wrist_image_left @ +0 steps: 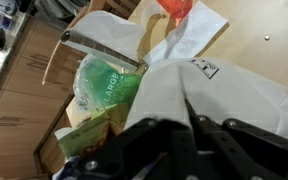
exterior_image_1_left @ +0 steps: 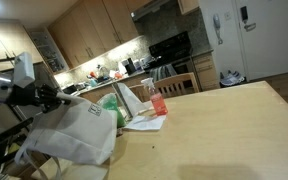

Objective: Move the bag backwards

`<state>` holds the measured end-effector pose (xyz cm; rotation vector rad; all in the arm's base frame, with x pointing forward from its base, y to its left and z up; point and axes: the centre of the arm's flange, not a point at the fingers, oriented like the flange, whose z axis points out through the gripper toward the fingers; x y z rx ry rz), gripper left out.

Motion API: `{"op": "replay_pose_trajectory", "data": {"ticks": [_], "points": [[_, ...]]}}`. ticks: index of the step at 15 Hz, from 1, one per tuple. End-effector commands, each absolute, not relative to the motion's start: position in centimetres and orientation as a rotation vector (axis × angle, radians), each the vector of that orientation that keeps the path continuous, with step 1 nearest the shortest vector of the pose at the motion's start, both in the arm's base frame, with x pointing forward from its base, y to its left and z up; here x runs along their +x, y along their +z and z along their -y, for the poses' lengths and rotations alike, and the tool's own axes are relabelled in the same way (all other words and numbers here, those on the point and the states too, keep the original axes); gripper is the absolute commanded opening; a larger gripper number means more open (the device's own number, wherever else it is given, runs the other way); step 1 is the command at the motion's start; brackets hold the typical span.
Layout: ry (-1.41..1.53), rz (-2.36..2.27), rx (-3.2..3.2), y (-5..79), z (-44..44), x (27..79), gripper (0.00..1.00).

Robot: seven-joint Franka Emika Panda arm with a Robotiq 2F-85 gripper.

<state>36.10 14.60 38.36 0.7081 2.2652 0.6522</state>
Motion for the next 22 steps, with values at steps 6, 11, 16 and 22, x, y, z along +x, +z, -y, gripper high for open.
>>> {"op": "replay_pose_trajectory", "data": {"ticks": [6,11,16,22], "points": [[0.815,-2.228,0.890,41.5,-10.8,37.6,0.04],[0.823,-2.231,0.886,41.5,-11.2,37.5,0.04],[0.825,-2.231,0.887,41.5,-11.3,37.4,0.01],[1.078,-2.140,1.110,44.8,-6.4,39.0,0.01]]}}
